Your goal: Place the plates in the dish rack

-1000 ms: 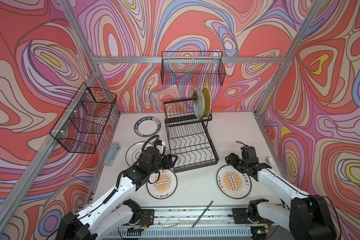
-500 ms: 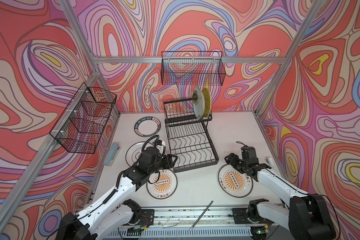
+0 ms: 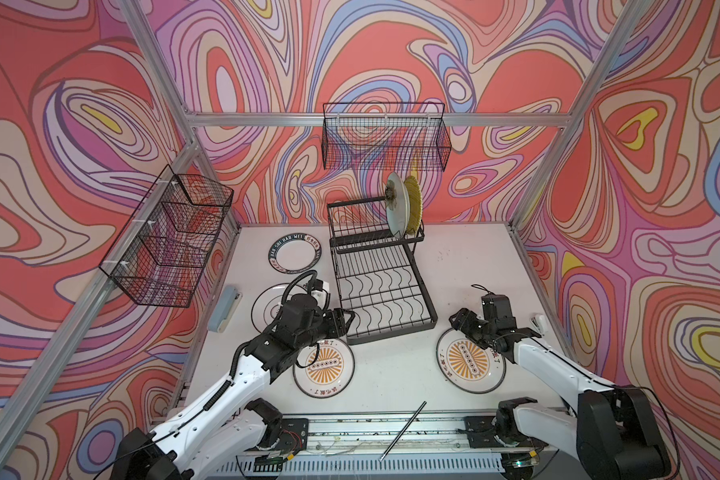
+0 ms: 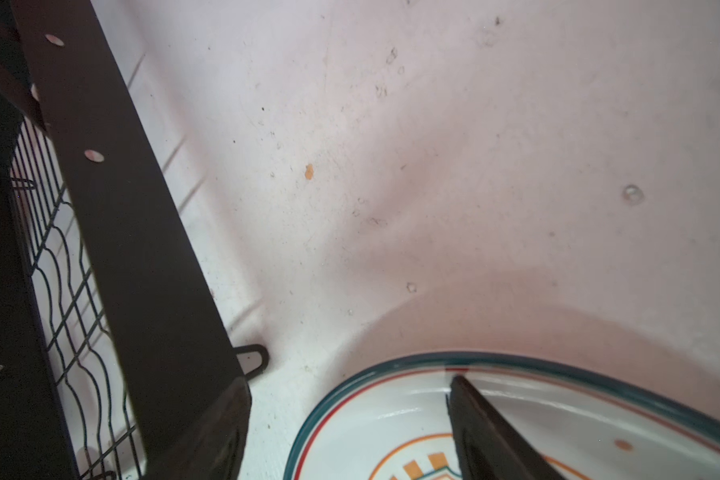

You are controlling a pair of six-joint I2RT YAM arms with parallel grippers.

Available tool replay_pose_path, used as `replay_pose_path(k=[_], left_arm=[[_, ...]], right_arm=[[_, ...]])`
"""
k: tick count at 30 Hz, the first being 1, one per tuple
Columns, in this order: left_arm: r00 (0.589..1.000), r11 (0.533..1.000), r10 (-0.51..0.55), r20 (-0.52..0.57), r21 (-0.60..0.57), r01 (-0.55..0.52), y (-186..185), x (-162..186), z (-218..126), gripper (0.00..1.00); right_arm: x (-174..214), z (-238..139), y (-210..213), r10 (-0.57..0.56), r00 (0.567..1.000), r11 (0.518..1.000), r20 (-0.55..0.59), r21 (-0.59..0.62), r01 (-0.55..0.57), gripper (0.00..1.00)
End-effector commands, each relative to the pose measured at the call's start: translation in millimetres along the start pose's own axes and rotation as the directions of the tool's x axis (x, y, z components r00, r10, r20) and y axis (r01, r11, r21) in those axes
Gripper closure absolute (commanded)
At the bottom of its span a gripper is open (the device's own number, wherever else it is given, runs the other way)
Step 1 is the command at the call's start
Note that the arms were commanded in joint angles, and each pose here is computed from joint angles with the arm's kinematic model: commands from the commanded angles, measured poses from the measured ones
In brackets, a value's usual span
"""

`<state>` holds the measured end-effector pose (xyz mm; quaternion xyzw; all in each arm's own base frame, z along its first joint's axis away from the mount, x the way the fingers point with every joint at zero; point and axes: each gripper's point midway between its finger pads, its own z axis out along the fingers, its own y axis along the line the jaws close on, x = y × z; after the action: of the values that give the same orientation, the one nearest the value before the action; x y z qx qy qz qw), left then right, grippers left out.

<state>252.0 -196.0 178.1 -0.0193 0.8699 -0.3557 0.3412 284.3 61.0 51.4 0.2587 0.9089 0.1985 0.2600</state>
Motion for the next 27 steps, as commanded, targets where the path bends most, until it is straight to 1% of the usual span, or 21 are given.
replay_pose_path(k=[1,8,17,27], left_arm=[[1.0,1.0,0.006,0.015,0.0,-0.006,-1.5,-2.2,-4.0,0.45],[1.0,1.0,0.009,0.014,0.0,-0.009,-2.4,-3.0,-4.7,0.45],[1.0,1.0,0.015,0.015,-0.007,-0.015,-2.6,-4.2,-6.4,0.44],[0.999,1.0,0.026,0.019,-0.013,-0.026,-2.7,-5.5,-7.5,0.44]], right_arm=[[-0.5,4.1,-3.6,0.015,1.0,1.0,0.006,0.003,-0.015,0.23],[-10.0,11.8,-0.5,0.019,1.0,1.0,0.018,0.002,-0.019,0.23],[-32.7,26.6,4.4,0.016,0.999,1.0,0.041,0.001,-0.016,0.23],[-71.6,48.7,12.3,0.012,0.998,1.0,0.06,-0.017,-0.011,0.24]])
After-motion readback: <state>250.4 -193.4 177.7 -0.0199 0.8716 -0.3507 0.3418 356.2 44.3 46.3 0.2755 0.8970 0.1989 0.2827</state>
